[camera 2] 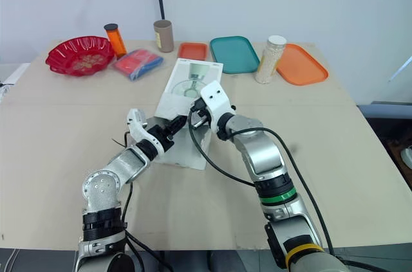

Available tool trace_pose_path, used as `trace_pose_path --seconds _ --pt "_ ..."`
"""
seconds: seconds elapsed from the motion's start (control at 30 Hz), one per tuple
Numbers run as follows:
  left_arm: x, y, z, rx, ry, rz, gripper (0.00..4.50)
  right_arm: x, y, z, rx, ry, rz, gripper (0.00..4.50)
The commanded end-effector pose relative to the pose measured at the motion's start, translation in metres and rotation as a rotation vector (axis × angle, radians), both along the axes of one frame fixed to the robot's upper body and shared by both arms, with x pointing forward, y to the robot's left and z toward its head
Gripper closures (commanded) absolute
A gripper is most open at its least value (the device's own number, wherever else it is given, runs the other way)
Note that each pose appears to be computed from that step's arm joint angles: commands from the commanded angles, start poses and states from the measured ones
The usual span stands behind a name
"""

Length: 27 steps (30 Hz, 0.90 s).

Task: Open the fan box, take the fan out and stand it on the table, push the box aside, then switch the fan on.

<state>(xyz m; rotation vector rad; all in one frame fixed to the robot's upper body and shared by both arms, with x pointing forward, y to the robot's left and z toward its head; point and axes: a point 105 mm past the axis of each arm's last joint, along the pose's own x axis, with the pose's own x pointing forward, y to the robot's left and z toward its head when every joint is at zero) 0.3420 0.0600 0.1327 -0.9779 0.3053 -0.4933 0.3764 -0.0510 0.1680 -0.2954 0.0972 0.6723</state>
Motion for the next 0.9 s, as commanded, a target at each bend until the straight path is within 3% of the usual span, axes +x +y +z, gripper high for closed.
trace_pose_path --seconds 0.03,0.13,0.23,0.3,0.63,0.77,0.9 --pt "-0.002 -0.002 0.001 -0.091 0.024 -0.009 1.07 -0.001 -0.002 -0.021 -0.037 0.074 -0.007 4.5" --pt "0.0 0.0 -0.001 -0.108 0.035 0.003 1.07 0.0 -0.003 -0.021 -0.039 0.073 -0.007 4.5" --pt "0.001 0.0 -0.004 -0.113 0.045 0.008 1.76 0.0 -0.003 -0.021 -0.039 0.072 -0.008 4.5" --pt "0.0 -0.003 -0.006 -0.108 0.055 -0.001 2.45 0.0 -0.002 -0.021 -0.038 0.073 -0.006 4.5" --pt "-0.001 0.002 -0.011 -0.105 0.067 0.019 2.45 0.0 -0.003 -0.02 -0.039 0.074 -0.005 4.5" --pt "-0.001 0.003 -0.012 -0.106 0.069 0.024 3.34 0.0 -0.003 -0.02 -0.04 0.072 -0.006 4.5" --pt "-0.004 0.005 -0.014 -0.112 0.077 0.03 3.34 0.001 -0.003 -0.019 -0.04 0.072 -0.006 4.5"
